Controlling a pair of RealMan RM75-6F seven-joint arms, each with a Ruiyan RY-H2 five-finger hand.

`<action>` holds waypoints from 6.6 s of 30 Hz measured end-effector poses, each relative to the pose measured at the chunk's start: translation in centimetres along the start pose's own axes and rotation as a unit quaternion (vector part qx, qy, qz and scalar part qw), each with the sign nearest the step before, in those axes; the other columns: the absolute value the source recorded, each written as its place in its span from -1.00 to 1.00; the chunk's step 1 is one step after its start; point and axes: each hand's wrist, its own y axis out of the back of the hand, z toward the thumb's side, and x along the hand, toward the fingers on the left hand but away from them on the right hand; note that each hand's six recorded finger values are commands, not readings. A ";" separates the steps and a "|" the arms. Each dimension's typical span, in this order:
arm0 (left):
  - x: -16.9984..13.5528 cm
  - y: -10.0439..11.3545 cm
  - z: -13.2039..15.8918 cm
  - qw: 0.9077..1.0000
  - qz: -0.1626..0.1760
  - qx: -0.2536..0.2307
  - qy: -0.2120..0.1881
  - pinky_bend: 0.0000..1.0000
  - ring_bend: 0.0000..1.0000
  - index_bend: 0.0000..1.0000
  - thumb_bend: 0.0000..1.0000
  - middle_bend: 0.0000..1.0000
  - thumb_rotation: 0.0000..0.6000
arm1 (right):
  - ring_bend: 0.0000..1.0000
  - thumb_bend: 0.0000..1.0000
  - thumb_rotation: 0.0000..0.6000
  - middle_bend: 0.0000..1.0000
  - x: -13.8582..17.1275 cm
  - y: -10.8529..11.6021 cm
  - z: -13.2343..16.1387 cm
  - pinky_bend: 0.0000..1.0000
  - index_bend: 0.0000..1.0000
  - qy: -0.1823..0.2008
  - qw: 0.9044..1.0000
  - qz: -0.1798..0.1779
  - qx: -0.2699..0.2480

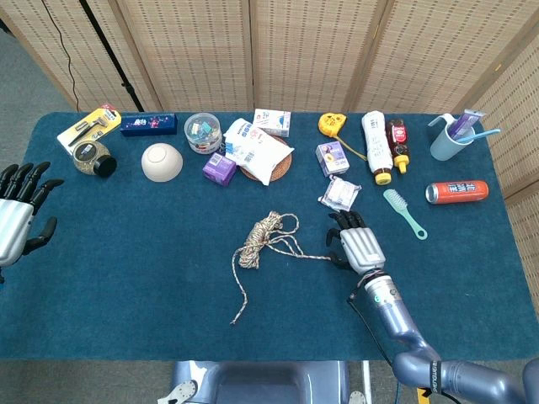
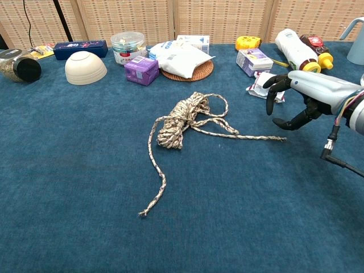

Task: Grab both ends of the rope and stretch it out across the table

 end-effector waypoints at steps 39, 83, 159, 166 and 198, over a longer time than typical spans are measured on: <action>-0.3 -0.1 0.2 1.000 -0.005 0.000 -0.007 -1.00 -1.00 -0.60 -0.14 -0.86 1.00 | -1.00 -0.15 1.00 -0.77 -0.3 -3.6 0.0 -1.00 0.03 -0.006 0.999 0.035 0.030; -0.3 -0.5 0.1 1.000 -0.009 -0.001 -0.007 -1.00 -1.00 -0.60 -0.14 -0.86 1.00 | -1.00 -0.15 1.00 -0.61 -1.0 -3.7 -0.2 -1.00 0.19 -0.016 0.999 0.038 0.027; 2.0 -13.5 25.7 0.912 -0.148 -0.005 -0.383 -1.00 -1.00 -0.01 -0.42 -0.91 1.00 | -1.00 -0.15 1.00 -0.54 0.1 -2.5 -0.2 -1.00 0.26 -0.024 0.999 0.020 -0.009; 2.2 -14.9 26.7 0.910 -0.156 0.001 -0.384 -1.00 -1.00 0.05 -0.42 -0.91 1.00 | -1.00 -0.16 1.00 -0.54 -0.1 -2.6 -0.6 -1.00 0.26 -0.028 0.999 0.021 -0.012; 2.5 -18.7 29.8 0.905 -0.141 0.028 -0.401 -1.00 -1.00 0.12 -0.39 -0.91 1.00 | -1.00 -0.15 1.00 -0.54 -0.6 -3.0 -1.7 -1.00 0.27 -0.033 0.999 0.015 -0.024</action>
